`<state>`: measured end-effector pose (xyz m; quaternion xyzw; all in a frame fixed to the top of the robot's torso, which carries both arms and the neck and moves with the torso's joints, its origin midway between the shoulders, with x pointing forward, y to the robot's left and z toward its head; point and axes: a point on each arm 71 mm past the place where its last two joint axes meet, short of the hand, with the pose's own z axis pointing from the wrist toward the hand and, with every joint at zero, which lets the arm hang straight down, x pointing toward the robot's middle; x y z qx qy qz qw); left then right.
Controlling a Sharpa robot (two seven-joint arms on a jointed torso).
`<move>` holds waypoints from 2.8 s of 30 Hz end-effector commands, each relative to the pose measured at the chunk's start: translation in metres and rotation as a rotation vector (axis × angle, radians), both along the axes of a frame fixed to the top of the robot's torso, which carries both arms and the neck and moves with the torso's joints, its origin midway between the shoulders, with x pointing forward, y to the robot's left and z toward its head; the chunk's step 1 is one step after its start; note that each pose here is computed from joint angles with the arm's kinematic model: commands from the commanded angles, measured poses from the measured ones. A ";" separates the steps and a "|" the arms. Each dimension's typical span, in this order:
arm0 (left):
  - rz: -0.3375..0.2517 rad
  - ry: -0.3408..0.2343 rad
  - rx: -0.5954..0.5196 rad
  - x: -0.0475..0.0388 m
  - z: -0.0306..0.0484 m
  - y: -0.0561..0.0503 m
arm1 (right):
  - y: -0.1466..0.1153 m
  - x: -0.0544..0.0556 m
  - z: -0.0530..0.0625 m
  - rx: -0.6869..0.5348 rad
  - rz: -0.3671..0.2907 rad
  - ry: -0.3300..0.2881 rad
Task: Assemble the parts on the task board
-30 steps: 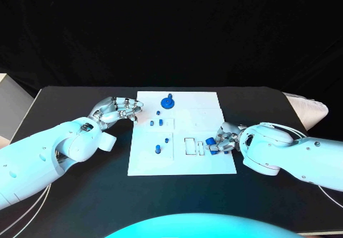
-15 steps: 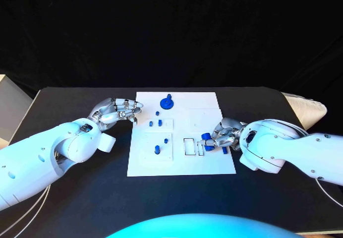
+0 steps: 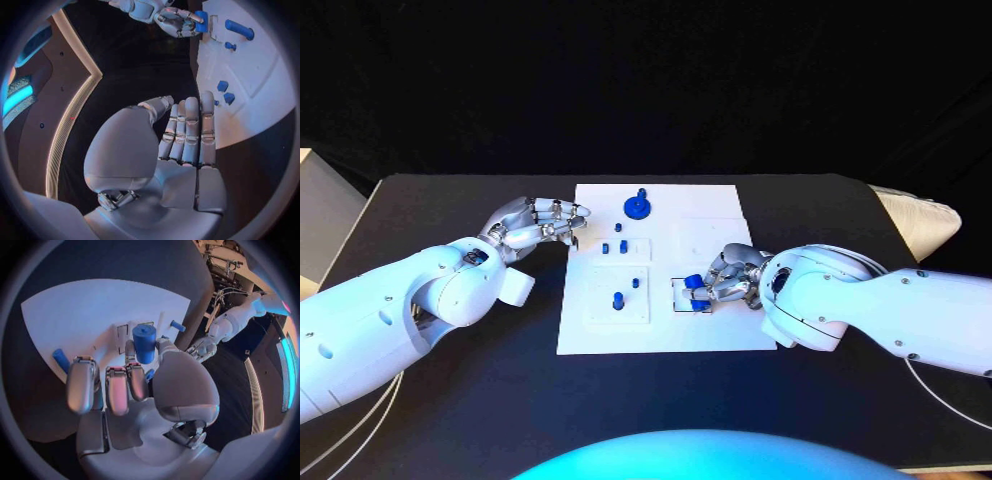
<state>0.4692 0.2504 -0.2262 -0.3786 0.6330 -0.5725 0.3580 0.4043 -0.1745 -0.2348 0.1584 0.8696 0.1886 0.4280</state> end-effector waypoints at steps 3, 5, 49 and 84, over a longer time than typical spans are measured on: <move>-0.021 -0.003 -0.006 -0.0009 0.0007 -0.003 | 0.007 0.003 -0.001 -0.024 0.029 -0.043; -0.021 -0.004 -0.006 -0.0009 0.0007 -0.003 | 0.009 0.004 -0.002 -0.027 0.033 -0.049; -0.024 0.002 0.000 -0.0015 0.0007 -0.001 | 0.018 0.005 -0.009 -0.064 0.068 -0.047; -0.031 0.008 0.001 -0.0015 -0.0001 -0.001 | 0.016 0.007 -0.008 -0.073 0.071 -0.078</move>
